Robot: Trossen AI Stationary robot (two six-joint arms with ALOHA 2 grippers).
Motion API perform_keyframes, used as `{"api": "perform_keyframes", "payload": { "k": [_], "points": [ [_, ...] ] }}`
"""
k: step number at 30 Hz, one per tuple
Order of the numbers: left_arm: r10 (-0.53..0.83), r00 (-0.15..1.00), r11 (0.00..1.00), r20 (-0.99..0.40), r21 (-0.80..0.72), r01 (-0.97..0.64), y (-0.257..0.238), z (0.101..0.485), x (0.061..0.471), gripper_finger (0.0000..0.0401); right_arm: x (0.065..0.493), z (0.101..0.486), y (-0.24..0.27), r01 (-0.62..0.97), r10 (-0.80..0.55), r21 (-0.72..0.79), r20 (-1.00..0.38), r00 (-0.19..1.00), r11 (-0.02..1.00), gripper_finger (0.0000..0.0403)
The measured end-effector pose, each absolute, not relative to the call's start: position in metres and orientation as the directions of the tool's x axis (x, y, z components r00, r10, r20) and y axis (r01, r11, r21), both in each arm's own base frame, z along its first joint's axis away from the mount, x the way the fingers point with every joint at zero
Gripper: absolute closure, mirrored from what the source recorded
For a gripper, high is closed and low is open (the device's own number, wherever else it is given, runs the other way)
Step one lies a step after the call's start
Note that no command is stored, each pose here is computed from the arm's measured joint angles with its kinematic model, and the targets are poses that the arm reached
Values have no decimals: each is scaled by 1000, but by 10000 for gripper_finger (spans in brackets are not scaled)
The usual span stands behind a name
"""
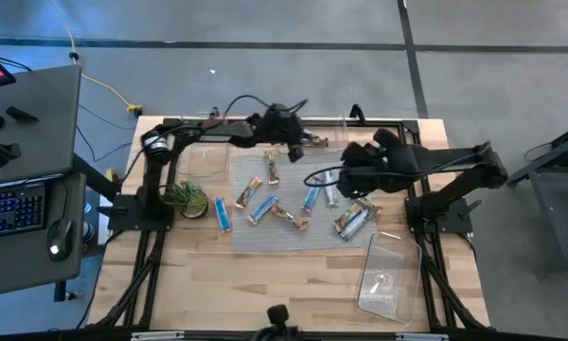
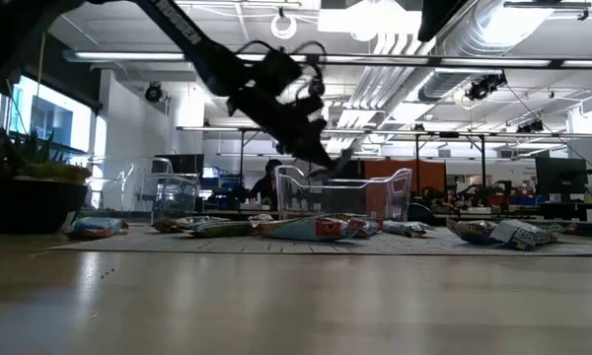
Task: Pick and place Granola Bars by type
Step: Put the blue granola bar into the right transparent bin
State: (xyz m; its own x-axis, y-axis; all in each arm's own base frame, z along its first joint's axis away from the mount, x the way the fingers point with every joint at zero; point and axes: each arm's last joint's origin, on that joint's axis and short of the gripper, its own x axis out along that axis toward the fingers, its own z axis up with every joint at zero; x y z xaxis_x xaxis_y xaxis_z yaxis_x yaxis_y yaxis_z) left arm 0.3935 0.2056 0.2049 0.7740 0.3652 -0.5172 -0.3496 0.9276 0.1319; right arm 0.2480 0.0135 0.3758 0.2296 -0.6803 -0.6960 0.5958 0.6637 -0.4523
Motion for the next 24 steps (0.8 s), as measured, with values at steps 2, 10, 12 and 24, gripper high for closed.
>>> {"api": "perform_keyframes", "payload": {
  "k": [2, 10, 12, 24],
  "points": [
    [405, 701, 905, -587, 146, -400, 210, 202, 398, 401, 248, 376, 14, 599, -675, -443, -699, 235, 667, 320],
    [415, 589, 880, -693, 143, -453, 220, 194, 404, 401, 248, 363, 18, 565, -671, -471, -711, 211, 677, 320],
    [412, 583, 884, -700, 152, -442, 219, 193, 404, 400, 248, 353, 18, 544, -674, -496, -715, 185, 676, 320],
    [380, 592, 897, -711, 127, -423, 219, 185, 406, 335, 252, 311, 20, 535, -645, -491, -751, 141, 688, 320]
  ]
}}
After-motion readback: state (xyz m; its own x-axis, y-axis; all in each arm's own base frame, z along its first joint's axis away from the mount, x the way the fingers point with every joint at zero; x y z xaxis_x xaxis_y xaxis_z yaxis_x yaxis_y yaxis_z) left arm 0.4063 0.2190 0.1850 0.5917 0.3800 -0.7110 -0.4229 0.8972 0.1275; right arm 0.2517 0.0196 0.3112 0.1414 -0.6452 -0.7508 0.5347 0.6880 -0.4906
